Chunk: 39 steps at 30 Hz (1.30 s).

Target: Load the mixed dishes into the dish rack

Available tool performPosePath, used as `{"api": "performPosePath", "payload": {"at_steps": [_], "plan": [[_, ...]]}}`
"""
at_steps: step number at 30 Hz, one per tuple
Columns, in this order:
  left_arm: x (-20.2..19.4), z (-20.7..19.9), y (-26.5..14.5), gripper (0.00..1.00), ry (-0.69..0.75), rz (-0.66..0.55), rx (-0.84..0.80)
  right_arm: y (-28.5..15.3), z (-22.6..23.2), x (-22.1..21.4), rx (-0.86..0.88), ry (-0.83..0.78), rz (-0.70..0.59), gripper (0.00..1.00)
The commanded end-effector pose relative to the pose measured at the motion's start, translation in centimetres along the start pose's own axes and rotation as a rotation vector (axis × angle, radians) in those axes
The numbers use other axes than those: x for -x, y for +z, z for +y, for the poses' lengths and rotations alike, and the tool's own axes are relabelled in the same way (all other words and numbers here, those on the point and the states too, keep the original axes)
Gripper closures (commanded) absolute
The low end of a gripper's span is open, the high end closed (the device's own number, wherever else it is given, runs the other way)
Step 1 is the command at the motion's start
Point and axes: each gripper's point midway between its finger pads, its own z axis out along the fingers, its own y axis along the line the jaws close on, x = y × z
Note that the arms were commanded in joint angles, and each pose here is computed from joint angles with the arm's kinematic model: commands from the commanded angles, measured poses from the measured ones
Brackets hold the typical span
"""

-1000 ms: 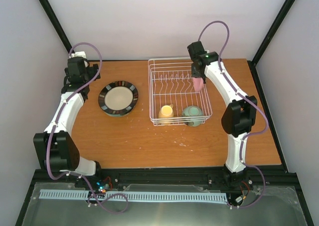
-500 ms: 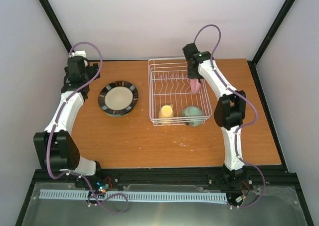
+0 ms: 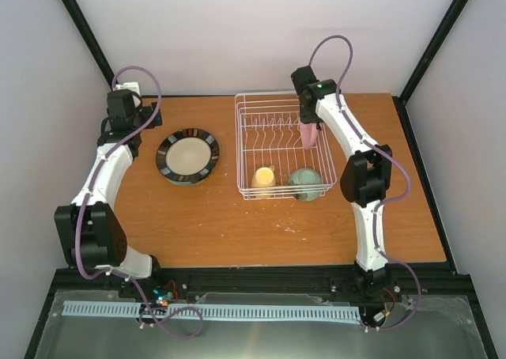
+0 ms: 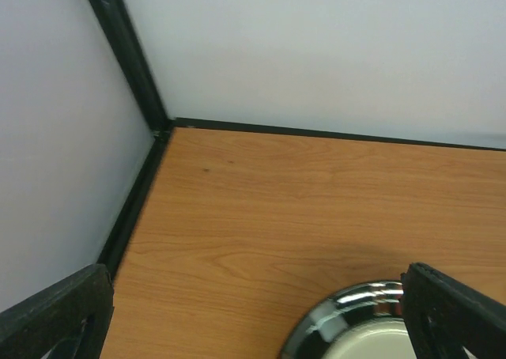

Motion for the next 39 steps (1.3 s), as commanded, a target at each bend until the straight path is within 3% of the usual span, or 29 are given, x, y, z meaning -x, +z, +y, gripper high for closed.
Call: {"api": "performPosePath", "payload": {"at_steps": [1,9,16,21,25,32,39], "plan": [[0.6,-1.3,-1.0,0.00,-0.127,0.010,-0.219,-5.3,-3.0,3.4,0.004,0.074,-0.152,0.48],[-6.0,1.2,0.4,0.02,-0.358,0.226,-0.413,-11.6,-5.5,6.4,0.080,0.152,-0.321,0.43],[-9.4,0.9,0.6,0.05,-0.380,0.332,-0.437,-10.7,-5.0,5.1,0.125,0.131,-0.289,0.43],[-12.7,0.3,1.0,0.10,-0.375,0.457,-0.459,-11.6,-4.8,5.8,0.154,0.124,-0.336,0.43],[-13.6,-0.1,0.5,0.11,-0.388,0.474,-0.465,-11.7,-4.3,6.0,0.184,0.103,-0.343,0.43],[-13.2,0.1,0.1,0.11,-0.405,0.457,-0.453,-12.5,-0.6,6.4,0.315,0.036,-0.352,0.62],[-13.6,0.1,0.1,0.11,-0.420,0.459,-0.447,-13.2,6.0,5.3,0.412,-0.104,-0.313,0.78]]}}
